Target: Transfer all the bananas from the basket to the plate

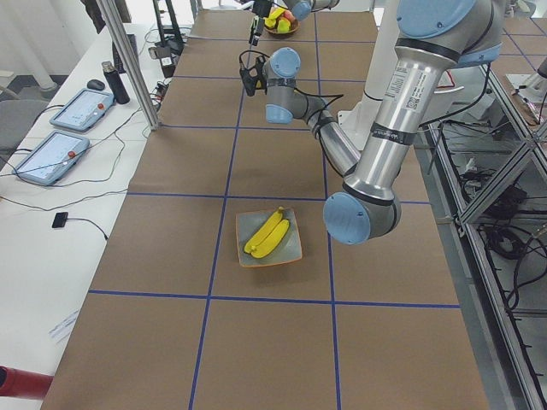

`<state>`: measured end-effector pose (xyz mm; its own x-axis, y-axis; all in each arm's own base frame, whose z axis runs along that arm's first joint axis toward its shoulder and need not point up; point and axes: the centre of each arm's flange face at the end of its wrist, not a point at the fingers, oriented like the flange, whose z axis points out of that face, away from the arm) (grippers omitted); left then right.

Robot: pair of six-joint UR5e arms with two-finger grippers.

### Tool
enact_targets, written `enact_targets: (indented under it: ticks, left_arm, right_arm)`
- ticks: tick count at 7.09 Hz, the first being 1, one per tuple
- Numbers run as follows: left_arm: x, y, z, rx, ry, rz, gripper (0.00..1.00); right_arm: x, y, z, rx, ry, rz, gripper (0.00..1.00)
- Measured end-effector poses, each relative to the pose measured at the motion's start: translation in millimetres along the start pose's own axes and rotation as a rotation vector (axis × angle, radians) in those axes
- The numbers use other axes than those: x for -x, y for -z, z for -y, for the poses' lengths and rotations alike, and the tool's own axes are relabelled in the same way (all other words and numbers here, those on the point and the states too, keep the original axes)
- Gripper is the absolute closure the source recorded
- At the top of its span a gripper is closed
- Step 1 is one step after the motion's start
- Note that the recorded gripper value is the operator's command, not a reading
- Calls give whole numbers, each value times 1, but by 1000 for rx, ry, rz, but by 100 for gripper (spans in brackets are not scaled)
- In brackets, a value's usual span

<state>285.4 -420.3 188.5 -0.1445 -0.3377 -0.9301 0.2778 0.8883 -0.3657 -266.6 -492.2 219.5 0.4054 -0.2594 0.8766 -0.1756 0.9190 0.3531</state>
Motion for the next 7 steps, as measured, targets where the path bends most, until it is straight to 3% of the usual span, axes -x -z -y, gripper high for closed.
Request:
enact_targets:
  ticks: [4, 7]
  left_arm:
    - [99, 60, 57, -134, -141, 175, 100]
    - [169, 108, 98, -177, -287, 332, 100]
  right_arm:
    - [-190, 26, 7, 91, 128, -170, 0]
    - [-324, 67, -11, 159, 265, -233, 0]
